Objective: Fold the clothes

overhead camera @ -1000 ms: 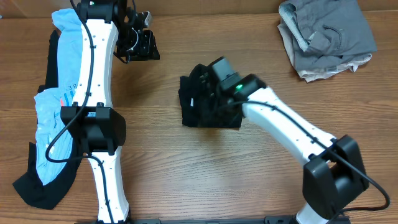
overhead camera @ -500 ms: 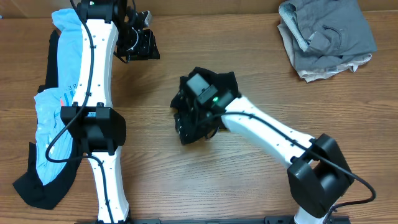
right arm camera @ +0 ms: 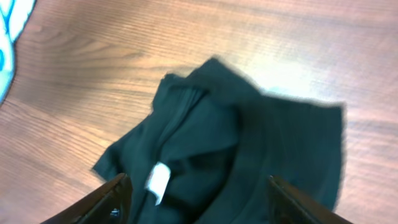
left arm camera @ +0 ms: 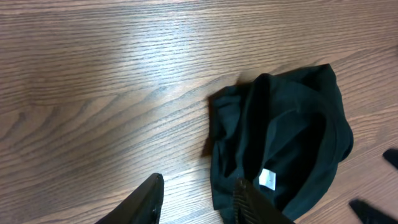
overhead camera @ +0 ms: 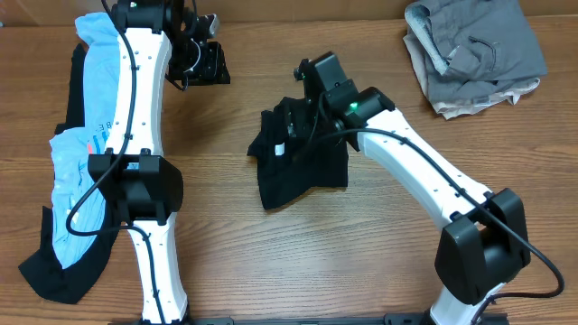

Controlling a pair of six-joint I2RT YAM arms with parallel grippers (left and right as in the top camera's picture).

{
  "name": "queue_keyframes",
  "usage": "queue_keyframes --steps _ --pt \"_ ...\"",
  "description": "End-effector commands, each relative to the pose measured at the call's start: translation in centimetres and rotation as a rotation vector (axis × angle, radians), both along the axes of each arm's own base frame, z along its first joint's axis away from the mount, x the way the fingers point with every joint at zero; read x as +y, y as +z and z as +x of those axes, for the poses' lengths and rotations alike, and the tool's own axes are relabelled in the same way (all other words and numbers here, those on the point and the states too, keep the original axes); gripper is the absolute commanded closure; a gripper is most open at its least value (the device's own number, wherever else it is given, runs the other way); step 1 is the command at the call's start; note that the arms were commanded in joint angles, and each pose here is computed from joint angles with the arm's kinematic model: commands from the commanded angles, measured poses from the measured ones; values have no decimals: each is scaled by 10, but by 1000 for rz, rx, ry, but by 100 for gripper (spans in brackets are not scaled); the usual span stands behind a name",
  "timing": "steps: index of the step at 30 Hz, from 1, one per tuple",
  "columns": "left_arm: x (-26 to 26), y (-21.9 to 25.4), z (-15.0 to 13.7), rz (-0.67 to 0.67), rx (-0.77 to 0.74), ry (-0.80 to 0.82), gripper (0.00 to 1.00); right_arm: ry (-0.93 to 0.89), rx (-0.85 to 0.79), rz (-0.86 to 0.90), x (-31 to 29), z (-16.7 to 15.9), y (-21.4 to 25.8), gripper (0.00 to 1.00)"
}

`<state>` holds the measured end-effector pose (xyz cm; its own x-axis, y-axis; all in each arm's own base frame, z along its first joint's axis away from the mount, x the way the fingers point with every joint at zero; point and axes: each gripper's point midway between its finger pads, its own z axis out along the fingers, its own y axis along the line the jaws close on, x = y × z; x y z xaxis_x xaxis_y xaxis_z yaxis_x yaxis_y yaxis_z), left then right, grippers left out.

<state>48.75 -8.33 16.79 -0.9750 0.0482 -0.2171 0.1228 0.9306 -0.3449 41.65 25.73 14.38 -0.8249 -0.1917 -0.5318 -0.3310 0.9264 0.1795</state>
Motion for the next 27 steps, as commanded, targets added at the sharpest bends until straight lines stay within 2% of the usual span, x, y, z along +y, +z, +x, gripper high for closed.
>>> queue_keyframes --steps 1,8,13,18,27 --pt "-2 8 3 9 -37 -23 60 111 -52 -101 -1 14 -20 35" --pt "-2 8 3 9 -37 -23 61 190 -48 -162 4 24 -58 48" --pt "-2 8 3 9 -37 -23 61 167 -84 -212 -2 38 -70 51" --pt "-2 8 3 9 -37 -23 61 131 -145 -231 -5 51 -63 66" --pt "-2 8 3 9 -36 -23 61 107 -153 -233 -14 59 -63 65"
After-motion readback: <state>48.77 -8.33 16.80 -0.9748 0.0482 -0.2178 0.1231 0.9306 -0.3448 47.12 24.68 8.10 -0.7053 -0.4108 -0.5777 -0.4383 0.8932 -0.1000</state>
